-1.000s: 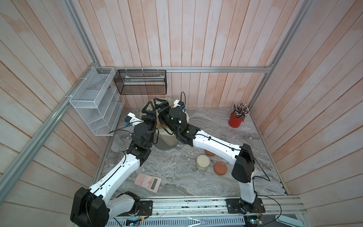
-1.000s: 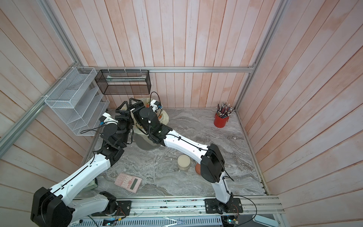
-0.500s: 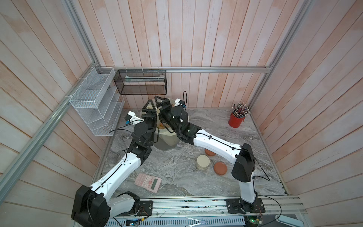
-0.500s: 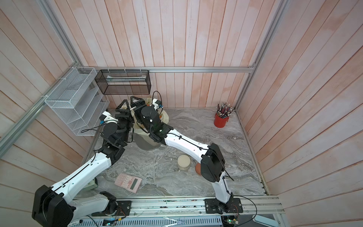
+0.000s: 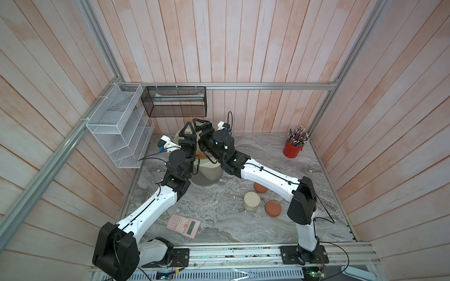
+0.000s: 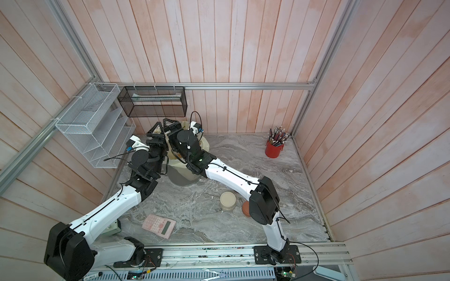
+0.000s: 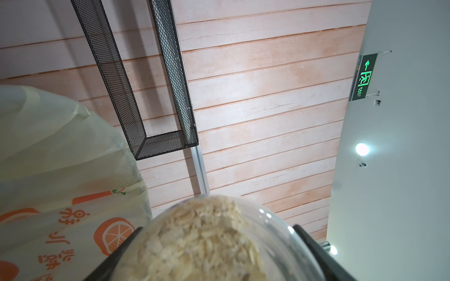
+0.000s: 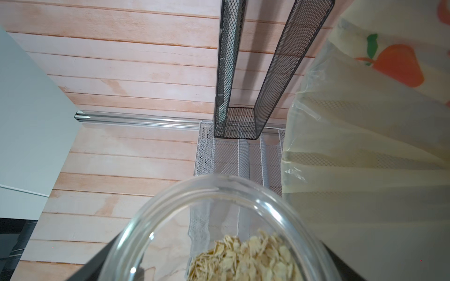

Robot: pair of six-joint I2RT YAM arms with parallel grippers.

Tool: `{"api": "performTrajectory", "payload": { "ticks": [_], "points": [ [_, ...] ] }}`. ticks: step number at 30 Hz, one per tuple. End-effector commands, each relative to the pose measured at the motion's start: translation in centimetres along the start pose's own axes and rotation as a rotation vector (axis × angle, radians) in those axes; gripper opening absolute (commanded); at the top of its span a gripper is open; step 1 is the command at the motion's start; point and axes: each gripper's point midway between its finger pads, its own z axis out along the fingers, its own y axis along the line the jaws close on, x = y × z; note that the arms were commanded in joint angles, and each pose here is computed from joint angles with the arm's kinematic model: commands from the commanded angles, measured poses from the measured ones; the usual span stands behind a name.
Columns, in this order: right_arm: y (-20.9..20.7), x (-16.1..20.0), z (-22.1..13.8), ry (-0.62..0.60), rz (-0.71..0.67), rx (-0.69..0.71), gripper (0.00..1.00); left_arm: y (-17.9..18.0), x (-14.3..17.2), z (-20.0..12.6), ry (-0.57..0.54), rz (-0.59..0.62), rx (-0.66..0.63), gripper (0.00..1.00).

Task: Empty expired oatmeal from jars
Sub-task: Pour the expired oatmeal into the trash bin.

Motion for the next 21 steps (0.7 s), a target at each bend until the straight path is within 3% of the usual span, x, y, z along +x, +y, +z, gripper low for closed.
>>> {"api": "performTrajectory", "payload": {
  "ticks": [1, 21],
  "points": [
    [4.1, 0.9, -1.1, 0.064, 0.01, -0.078, 0.95, -1.0, -0.4, 0.6, -0.016, 0.029, 0.027, 0.23],
    [3.2, 0.7, -2.1, 0.104, 0.031, -0.062, 0.98, -1.8, -1.1, 1.8, -0.044, 0.028, 0.065, 0.21]
  ]
}}
